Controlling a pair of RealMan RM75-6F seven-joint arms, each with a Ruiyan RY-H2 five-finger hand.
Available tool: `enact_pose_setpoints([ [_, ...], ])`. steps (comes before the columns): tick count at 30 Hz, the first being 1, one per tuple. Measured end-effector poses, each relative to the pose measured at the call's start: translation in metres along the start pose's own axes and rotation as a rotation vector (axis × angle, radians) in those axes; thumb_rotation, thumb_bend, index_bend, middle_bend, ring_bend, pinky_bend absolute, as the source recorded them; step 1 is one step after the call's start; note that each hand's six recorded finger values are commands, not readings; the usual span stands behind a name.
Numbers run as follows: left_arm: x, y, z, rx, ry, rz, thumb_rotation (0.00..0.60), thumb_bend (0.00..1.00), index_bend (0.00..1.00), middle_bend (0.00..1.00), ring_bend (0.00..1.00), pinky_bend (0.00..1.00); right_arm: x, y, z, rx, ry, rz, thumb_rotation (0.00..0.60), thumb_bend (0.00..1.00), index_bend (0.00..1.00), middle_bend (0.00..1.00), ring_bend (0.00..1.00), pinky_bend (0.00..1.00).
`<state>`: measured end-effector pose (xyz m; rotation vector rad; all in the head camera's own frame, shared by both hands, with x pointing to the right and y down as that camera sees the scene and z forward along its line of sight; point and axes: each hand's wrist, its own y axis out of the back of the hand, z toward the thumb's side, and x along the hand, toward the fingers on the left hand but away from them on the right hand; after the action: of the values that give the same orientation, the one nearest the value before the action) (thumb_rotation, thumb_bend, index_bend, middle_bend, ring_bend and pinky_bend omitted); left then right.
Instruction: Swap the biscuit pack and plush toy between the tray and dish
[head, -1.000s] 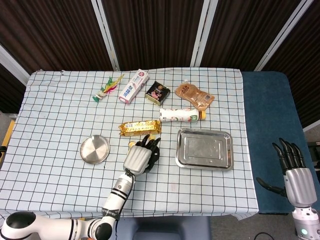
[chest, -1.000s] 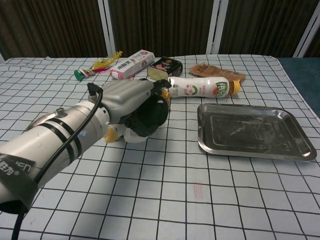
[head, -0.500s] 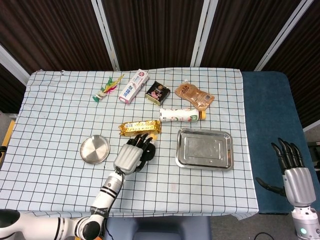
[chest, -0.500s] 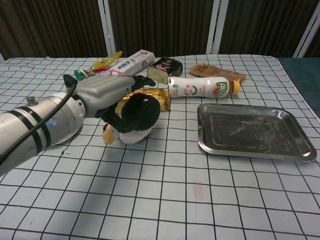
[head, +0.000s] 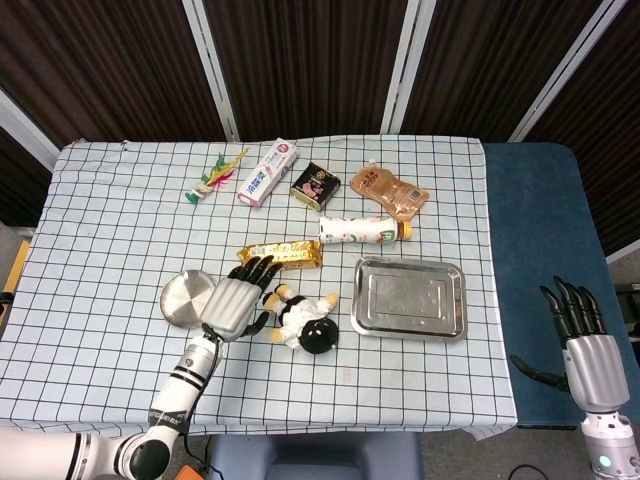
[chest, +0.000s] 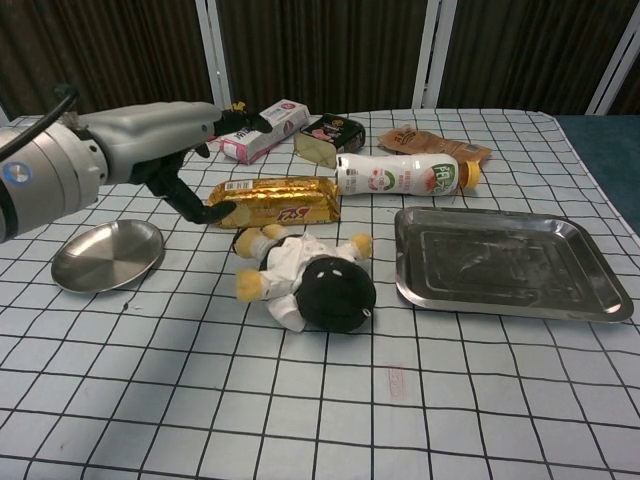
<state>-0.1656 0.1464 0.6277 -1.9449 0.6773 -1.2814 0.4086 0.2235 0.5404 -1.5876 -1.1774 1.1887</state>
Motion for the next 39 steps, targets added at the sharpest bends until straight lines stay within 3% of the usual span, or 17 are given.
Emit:
enact_pose_setpoints([
  [6, 0.006, 0.010, 0.002, 0.011, -0.016, 0.115, 0.600, 0.43, 0.00, 0.00, 0.00, 0.19, 0.000, -0.001, 0.000, -0.001, -0.001, 0.004, 0.600, 0.06, 0.00, 0.00, 0.00, 0.00],
  [11, 0.024, 0.000, 0.004, 0.044, -0.049, 0.192, 0.600, 0.42, 0.00, 0.00, 0.00, 0.18, 0.001, -0.001, 0.001, -0.010, 0.007, 0.007, 0.600, 0.06, 0.00, 0.00, 0.00, 0.00],
  [19, 0.063, -0.032, 0.014, 0.078, -0.095, 0.111, 0.600, 0.42, 0.00, 0.00, 0.00, 0.13, 0.004, 0.000, 0.003, -0.010, 0.031, 0.015, 0.600, 0.06, 0.00, 0.00, 0.00, 0.00],
  [26, 0.090, -0.047, 0.020, 0.082, -0.115, 0.050, 0.600, 0.41, 0.00, 0.00, 0.00, 0.11, 0.005, -0.007, 0.004, 0.002, 0.046, 0.062, 0.600, 0.06, 0.00, 0.00, 0.00, 0.00],
  [39, 0.125, -0.069, 0.001, 0.110, -0.043, -0.014, 0.600, 0.40, 0.00, 0.00, 0.00, 0.10, 0.005, -0.011, 0.006, -0.003, 0.053, 0.093, 0.600, 0.06, 0.00, 0.00, 0.00, 0.00],
])
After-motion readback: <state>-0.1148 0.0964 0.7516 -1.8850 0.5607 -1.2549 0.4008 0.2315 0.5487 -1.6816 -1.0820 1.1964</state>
